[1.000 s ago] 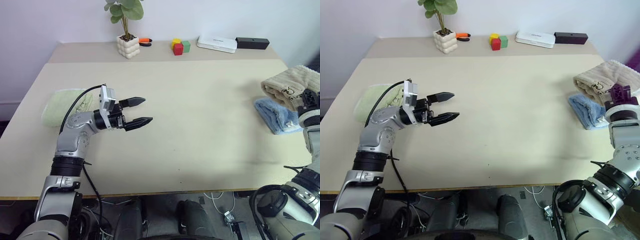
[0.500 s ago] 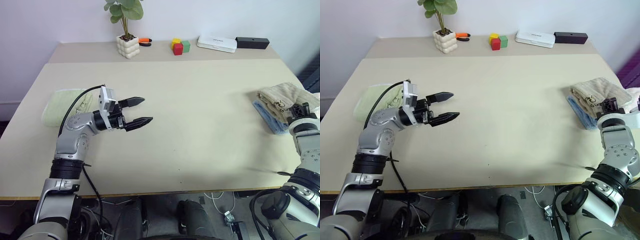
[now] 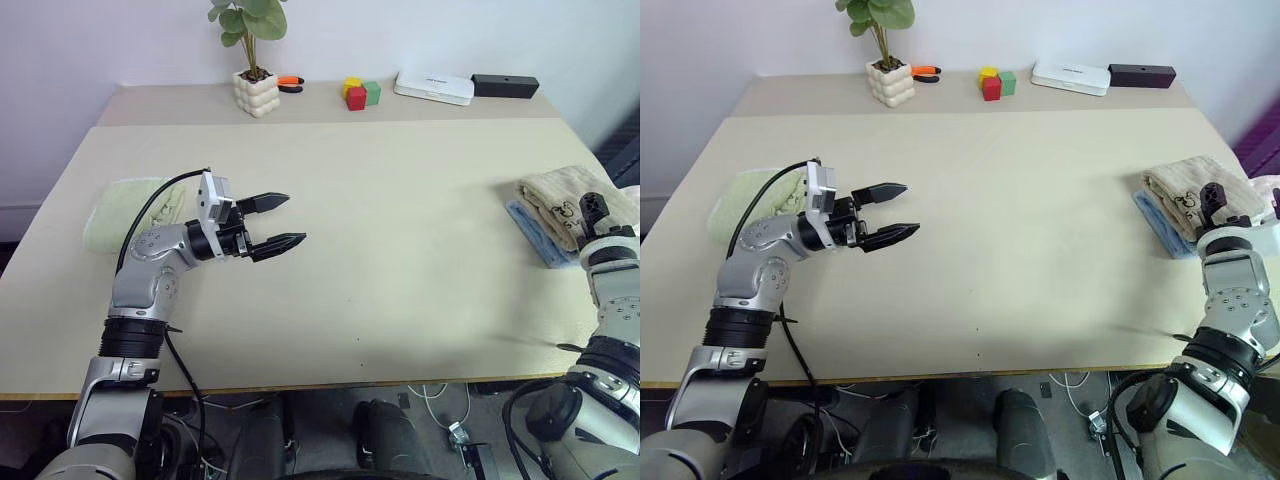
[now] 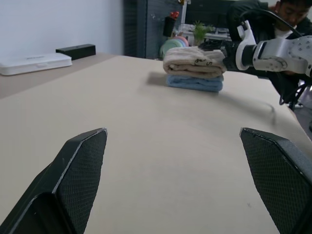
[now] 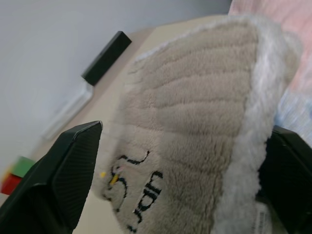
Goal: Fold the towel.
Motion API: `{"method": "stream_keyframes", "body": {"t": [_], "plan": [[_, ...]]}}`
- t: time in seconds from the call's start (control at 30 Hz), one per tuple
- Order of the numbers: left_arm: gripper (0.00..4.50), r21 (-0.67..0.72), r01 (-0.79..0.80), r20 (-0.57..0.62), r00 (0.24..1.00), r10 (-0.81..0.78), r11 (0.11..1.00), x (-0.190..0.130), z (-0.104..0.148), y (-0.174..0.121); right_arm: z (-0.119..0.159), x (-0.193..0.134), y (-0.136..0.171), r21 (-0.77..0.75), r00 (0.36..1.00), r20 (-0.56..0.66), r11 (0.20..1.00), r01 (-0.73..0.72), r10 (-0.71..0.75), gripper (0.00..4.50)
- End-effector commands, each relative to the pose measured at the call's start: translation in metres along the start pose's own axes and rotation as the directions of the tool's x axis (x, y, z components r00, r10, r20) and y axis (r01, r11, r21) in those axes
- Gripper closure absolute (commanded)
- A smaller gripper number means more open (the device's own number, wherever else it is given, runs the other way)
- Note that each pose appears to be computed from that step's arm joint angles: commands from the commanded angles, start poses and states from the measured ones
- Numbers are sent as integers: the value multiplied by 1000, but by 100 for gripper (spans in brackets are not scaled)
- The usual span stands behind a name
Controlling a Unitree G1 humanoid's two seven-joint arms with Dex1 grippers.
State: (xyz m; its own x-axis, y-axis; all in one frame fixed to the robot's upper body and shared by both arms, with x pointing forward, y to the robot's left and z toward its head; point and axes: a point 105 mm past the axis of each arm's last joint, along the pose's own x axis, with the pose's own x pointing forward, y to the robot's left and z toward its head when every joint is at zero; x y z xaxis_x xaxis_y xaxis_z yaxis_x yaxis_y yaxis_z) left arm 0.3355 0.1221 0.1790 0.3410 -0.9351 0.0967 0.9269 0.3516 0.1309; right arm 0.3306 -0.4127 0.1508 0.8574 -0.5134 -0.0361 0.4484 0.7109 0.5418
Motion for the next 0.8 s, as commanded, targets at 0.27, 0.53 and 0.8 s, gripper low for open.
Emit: {"method": "stream_keyframes", "body": {"t": [0.27,0.53,0.8], "plan": [[0,54,-4,27,1000,2,999,2,11,2,65,-15,7,-476,945,327,865,161,3,5],[0,104,-100,0,995,101,989,-26,13,13,-20,-68,202,-649,665,-37,488,-584,746,5],[0,104,-186,-35,981,190,977,-52,8,0,-104,-159,223,-333,109,-497,-73,-940,861,5]]}}
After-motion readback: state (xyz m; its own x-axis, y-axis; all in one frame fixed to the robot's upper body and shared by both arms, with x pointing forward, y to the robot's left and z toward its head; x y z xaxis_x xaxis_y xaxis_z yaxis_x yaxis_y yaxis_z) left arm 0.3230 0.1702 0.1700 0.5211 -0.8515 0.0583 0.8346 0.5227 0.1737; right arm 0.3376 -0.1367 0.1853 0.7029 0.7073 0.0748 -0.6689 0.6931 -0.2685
